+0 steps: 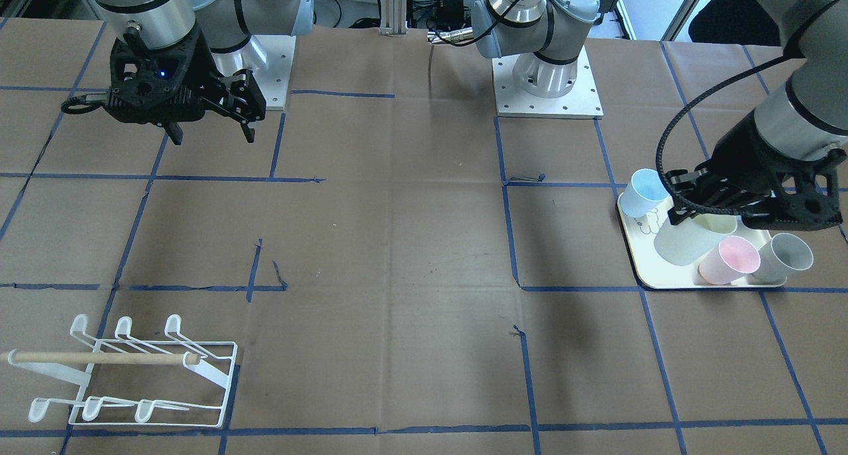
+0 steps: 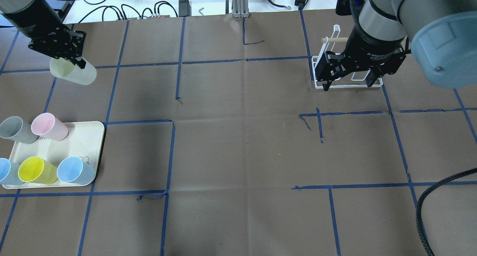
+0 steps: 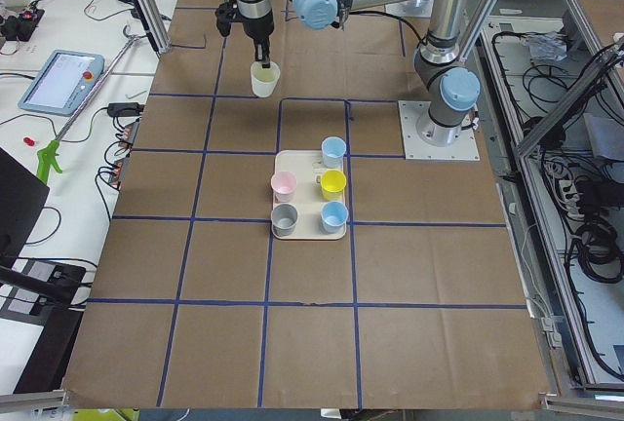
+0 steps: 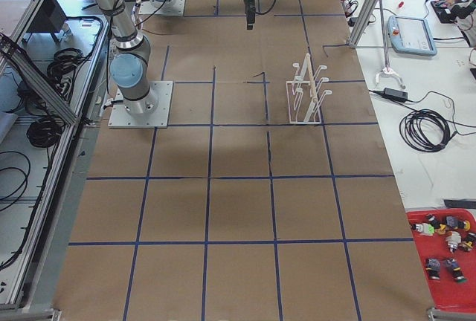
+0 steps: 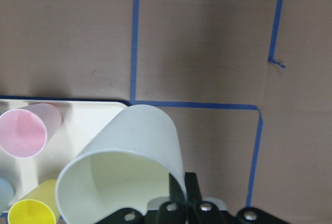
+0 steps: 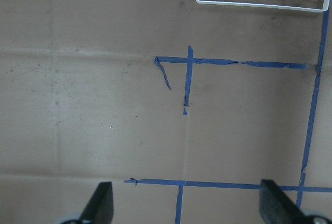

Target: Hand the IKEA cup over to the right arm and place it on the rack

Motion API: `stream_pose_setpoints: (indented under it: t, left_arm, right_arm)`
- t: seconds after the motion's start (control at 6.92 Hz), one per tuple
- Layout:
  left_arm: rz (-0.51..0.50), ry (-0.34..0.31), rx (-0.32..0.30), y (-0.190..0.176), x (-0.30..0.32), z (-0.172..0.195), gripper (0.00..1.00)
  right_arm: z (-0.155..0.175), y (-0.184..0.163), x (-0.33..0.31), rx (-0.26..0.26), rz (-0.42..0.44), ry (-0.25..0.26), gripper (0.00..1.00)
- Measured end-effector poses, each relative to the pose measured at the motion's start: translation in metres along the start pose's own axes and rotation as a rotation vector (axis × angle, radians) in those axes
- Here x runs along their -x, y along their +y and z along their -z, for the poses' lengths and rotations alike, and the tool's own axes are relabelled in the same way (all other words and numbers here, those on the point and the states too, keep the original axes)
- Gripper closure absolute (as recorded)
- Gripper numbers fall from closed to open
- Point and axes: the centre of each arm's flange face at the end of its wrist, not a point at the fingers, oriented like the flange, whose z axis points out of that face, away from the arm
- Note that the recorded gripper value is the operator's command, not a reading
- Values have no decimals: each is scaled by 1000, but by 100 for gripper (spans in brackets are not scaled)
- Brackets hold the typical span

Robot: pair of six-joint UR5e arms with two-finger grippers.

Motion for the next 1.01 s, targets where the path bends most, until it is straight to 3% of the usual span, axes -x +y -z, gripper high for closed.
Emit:
stream_pose_setpoints:
  t: [0.29,0.43,0.72,0.87,1.01]
  left_arm:
    - [-26,171,-109,-2,-40,10,100]
    - [-53,260,-193,-3,-56,17,100]
    - [-160,455,-410,0,-95,19,100]
    - [-220,526,-509,10,-111,9,100]
    - [-271,580,-600,25,-122,-7,100]
  right_arm:
    - [0,-2,0,-10,1,-4,0]
    - [-1,-4,2,-24,1,-23,0]
    - [2,-19,11,-141,-6,-108,0]
    - [4,-28,15,-200,-51,-155,0]
    - [7,-35,18,-242,-154,-209,0]
